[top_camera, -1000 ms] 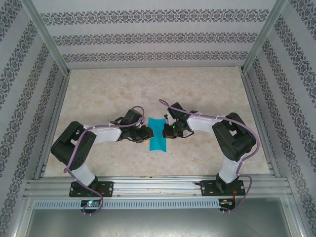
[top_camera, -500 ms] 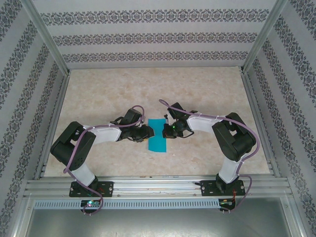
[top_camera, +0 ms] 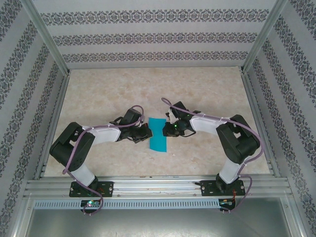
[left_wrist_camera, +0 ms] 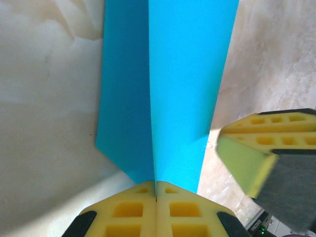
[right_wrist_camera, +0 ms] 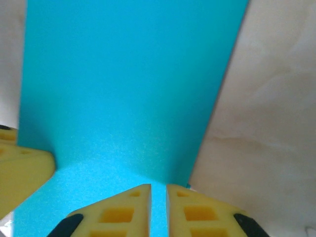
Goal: Fold a paper plane with a square sheet of paper (fold left side to right side)
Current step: Third fold the triangle at the center of the table.
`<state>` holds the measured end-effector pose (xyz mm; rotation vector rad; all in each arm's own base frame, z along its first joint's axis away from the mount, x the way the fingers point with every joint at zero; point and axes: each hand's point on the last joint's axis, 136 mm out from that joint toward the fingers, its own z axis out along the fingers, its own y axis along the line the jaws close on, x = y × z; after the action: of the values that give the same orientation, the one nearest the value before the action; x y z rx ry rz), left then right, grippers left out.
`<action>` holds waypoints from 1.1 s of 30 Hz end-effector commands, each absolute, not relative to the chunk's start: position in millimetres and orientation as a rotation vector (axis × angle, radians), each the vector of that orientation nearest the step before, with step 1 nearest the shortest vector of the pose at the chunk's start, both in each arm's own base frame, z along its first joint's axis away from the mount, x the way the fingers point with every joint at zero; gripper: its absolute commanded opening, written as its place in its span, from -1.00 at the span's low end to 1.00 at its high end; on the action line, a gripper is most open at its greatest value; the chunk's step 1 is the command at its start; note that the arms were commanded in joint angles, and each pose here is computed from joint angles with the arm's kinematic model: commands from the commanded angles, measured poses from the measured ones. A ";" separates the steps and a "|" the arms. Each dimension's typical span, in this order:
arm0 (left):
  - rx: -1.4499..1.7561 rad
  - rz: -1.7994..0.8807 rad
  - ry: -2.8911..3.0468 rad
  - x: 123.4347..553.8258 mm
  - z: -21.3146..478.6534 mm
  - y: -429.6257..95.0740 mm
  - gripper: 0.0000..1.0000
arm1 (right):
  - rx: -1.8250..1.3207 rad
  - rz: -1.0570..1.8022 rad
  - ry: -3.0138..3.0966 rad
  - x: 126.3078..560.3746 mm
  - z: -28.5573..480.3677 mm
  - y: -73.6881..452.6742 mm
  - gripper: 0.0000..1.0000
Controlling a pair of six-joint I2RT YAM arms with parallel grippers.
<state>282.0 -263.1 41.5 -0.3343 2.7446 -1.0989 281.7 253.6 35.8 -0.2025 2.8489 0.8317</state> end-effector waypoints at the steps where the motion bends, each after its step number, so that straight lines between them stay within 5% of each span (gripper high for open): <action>1: -0.386 -1.126 2.693 282.4 53.4 -263.7 -1.00 | -0.264 0.839 2.698 293.9 70.1 248.5 -0.38; 6: -0.469 -1.111 2.669 283.5 56.7 -258.3 -1.00 | -0.313 0.809 2.552 286.5 96.1 233.6 0.06; 16: -0.582 -1.133 2.610 286.1 55.3 -255.5 -1.00 | -0.655 0.673 2.158 230.5 142.5 237.7 0.46; 33: -0.552 -1.142 2.626 284.4 57.1 -262.0 -1.00 | -1.193 0.216 1.926 185.2 83.5 284.7 0.60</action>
<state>281.4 -253.6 47.3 -0.5751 2.6554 -1.1120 167.3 277.3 70.9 -1.2141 2.0001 0.3303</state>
